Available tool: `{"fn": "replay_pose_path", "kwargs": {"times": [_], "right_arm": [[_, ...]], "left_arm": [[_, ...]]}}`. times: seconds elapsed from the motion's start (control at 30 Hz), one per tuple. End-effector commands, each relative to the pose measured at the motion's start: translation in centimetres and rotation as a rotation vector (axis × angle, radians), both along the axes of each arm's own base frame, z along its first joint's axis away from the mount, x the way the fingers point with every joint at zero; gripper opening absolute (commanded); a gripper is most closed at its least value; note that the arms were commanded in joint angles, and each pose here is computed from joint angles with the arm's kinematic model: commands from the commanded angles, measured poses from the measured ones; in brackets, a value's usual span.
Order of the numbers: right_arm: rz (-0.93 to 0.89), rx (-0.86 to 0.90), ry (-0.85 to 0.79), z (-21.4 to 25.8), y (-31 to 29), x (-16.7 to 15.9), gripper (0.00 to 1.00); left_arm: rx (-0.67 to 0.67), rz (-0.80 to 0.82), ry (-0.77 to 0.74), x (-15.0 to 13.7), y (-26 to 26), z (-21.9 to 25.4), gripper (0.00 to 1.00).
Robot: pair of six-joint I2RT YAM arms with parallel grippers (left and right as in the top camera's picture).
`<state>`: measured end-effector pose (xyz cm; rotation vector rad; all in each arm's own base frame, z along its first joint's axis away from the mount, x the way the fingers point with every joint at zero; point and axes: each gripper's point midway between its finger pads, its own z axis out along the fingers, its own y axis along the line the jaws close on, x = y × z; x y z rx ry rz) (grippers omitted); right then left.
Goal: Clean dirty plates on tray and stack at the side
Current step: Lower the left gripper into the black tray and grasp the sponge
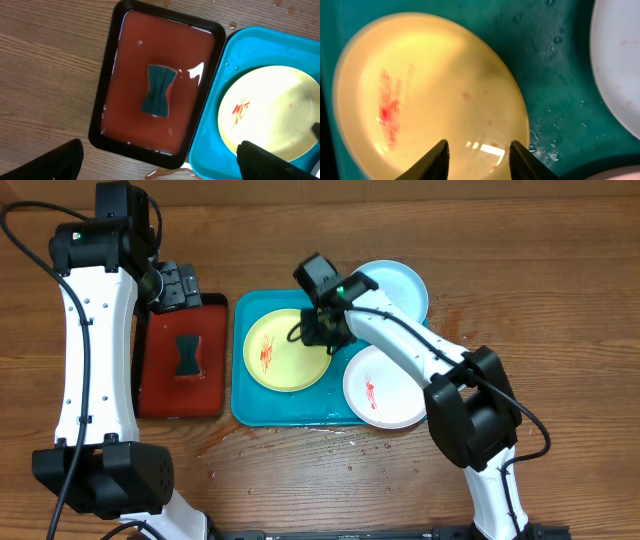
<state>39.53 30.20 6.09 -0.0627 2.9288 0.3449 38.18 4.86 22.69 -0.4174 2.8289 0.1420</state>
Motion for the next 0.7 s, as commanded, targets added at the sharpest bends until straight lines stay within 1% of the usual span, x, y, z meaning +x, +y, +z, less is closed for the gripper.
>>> {"fn": "replay_pose_path", "kwargs": {"times": [0.0, 0.23, 0.43, 0.57, 0.67], "right_arm": [[-0.013, 0.022, -0.049, 2.9, -0.4, 1.0, 0.44], [-0.096, -0.038, 0.030, 0.2, -2.4, -0.4, 0.44], [-0.095, -0.045, 0.040, -1.9, -2.8, -0.9, 0.43], [-0.095, -0.039, 0.031, -3.2, -2.8, -1.0, 0.38], [-0.099, -0.035, 0.015, -3.8, -2.8, -0.7, 0.32]], "left_arm": [[0.000, -0.021, 0.000, 0.3, 0.1, 0.0, 0.99], [-0.007, -0.022, 0.000, 0.3, -0.1, 0.0, 1.00], [-0.007, -0.022, 0.002, 0.2, -0.1, 0.0, 1.00], [-0.007, -0.022, 0.002, 0.2, -0.1, 0.0, 1.00], [-0.007, -0.022, 0.002, 0.2, -0.1, 0.0, 0.98]]}}
